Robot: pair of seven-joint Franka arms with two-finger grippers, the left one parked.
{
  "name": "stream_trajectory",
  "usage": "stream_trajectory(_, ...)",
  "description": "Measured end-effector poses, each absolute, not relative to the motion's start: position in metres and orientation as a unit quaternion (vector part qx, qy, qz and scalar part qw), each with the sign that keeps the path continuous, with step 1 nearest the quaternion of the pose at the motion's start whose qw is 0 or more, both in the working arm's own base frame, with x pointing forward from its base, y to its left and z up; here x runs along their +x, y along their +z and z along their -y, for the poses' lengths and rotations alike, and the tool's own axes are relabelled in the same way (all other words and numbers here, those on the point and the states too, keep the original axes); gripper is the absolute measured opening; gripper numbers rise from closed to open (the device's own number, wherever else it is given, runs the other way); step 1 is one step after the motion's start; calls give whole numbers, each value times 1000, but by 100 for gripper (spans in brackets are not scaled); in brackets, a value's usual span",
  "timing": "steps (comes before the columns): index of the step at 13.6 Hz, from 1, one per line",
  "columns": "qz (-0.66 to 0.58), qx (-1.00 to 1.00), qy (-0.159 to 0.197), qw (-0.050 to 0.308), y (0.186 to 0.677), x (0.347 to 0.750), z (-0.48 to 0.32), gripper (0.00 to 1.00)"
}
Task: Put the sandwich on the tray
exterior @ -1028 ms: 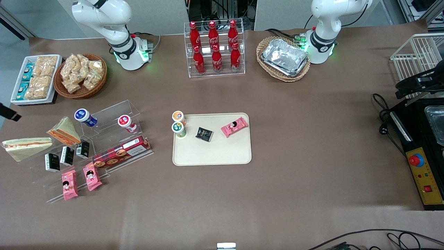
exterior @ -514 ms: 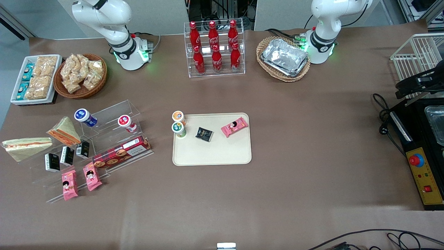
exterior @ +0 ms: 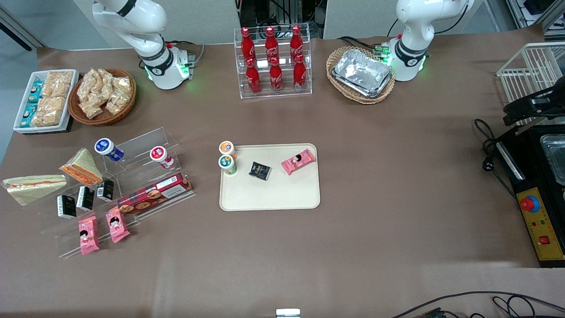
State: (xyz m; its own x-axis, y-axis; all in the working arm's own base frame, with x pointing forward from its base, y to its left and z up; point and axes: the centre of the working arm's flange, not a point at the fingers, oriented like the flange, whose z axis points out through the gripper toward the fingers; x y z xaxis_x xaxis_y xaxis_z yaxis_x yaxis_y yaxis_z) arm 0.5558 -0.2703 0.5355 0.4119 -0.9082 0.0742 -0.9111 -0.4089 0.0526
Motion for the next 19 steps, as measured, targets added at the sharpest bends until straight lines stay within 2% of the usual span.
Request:
stream_trajectory(3, 565, 825, 16, 15, 509, 564, 288, 100)
stream_trajectory(10, 594, 804, 34, -11, 468, 575, 321, 100)
stream_trajectory(19, 595, 803, -7, -3, 413, 582, 319, 100)
